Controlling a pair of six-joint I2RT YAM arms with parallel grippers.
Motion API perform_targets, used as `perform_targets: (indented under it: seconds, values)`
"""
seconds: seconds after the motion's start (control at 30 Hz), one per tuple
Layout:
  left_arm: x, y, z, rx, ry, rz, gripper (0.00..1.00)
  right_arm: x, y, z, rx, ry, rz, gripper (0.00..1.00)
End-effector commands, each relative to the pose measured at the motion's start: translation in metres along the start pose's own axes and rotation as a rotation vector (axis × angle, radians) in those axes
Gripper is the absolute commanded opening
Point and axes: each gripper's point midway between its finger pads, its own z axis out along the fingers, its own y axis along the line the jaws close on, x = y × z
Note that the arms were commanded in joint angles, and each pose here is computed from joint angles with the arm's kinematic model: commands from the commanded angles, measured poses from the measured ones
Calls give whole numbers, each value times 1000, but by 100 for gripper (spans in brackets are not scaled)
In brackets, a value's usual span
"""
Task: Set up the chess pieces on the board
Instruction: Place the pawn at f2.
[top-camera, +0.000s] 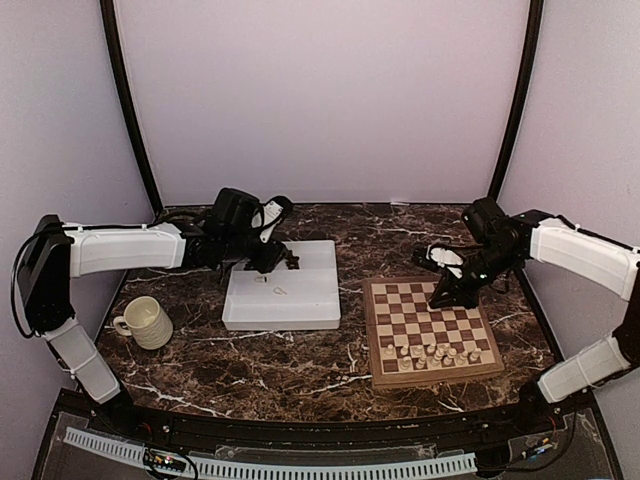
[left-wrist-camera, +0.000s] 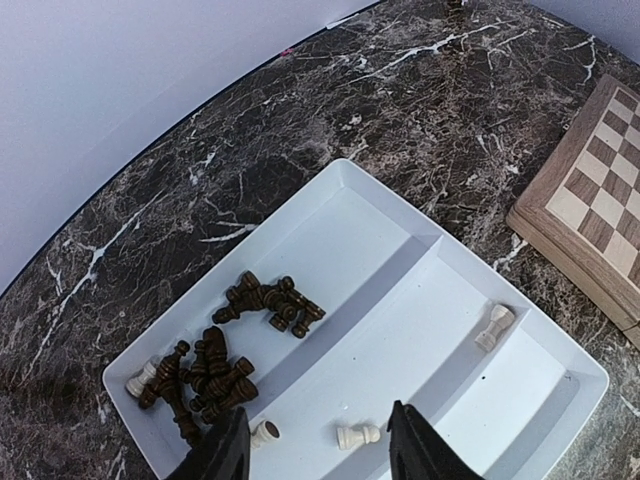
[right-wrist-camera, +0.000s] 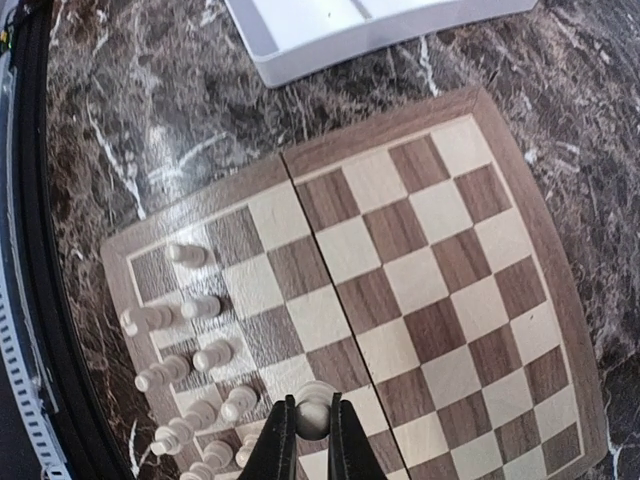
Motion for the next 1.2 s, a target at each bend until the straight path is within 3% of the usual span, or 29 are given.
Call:
perform_targets:
  seconds: [0.0,0.47,0.77,1.17]
  values:
    - [-14,3,-4,0,-27,-30,50,34,-3,11,54,107,-90,2]
    - [-8,-3,3,28,7,-28,50,85,-9,-6,111,208,-24,1]
    - [-6,-4,6,33,20,-23,50,110,17,6,14,244,-66,4]
    - [-4,-5,8,40,30,-22,50,109,24,17,-37,227,-64,7]
